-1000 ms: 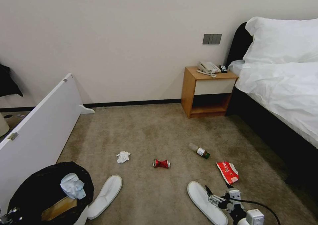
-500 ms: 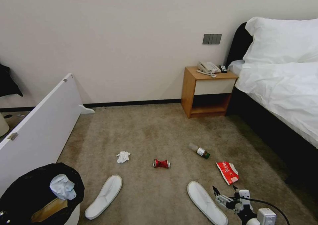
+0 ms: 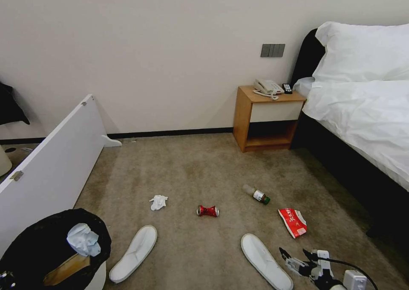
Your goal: Pick up the trash bin, then pick up the garbage from the floor and place it into the trash bin.
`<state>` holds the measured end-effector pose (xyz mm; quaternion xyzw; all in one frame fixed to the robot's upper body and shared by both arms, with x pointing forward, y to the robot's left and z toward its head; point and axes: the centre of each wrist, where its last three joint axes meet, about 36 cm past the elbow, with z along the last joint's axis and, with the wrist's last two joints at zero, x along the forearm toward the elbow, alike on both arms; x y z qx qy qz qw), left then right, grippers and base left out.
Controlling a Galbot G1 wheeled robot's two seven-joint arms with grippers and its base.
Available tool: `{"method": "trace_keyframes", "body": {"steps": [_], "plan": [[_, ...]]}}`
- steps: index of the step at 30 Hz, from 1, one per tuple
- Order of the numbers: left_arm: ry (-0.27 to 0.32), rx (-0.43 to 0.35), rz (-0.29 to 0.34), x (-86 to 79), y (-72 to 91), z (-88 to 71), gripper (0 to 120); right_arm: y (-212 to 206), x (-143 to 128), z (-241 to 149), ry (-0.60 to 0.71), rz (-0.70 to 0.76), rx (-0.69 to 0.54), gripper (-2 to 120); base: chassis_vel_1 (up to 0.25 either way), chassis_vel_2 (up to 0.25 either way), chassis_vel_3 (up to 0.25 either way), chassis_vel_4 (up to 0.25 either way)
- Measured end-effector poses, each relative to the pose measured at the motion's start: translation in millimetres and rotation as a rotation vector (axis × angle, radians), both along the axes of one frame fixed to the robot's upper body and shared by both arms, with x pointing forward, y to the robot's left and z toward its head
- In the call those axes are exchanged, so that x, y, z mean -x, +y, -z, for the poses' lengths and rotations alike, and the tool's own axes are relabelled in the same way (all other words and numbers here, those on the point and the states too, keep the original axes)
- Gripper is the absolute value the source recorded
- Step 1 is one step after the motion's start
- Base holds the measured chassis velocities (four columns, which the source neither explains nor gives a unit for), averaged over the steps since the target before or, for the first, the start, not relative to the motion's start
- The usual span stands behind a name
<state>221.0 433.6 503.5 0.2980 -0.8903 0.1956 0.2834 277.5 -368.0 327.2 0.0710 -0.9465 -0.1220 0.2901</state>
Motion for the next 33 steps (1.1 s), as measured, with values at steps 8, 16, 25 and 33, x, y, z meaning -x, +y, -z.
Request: {"method": "trace_keyframes", "body": {"steps": [8, 16, 25, 33], "plan": [[0.001, -0.005, -0.005, 3.2, -3.0, -1.6, 3, -11, -23, 23, 0.078, -0.097, 0.147, 100, 0.000, 0.000, 0.000, 0.000], [0.008, -0.006, -0.021, 9.2, -5.4, -1.0, 3, 4, -40, 69, 0.128, -0.156, 0.245, 100, 0.000, 0.000, 0.000, 0.000], [0.009, -0.008, -0.029, 12.1, -7.0, -1.4, 3, 21, -60, 87, 0.140, -0.185, 0.242, 100, 0.000, 0.000, 0.000, 0.000], [0.014, -0.008, -0.036, 15.1, -9.5, -0.7, 3, 45, -82, 96, 0.123, -0.229, 0.252, 100, 0.000, 0.000, 0.000, 0.000]]}}
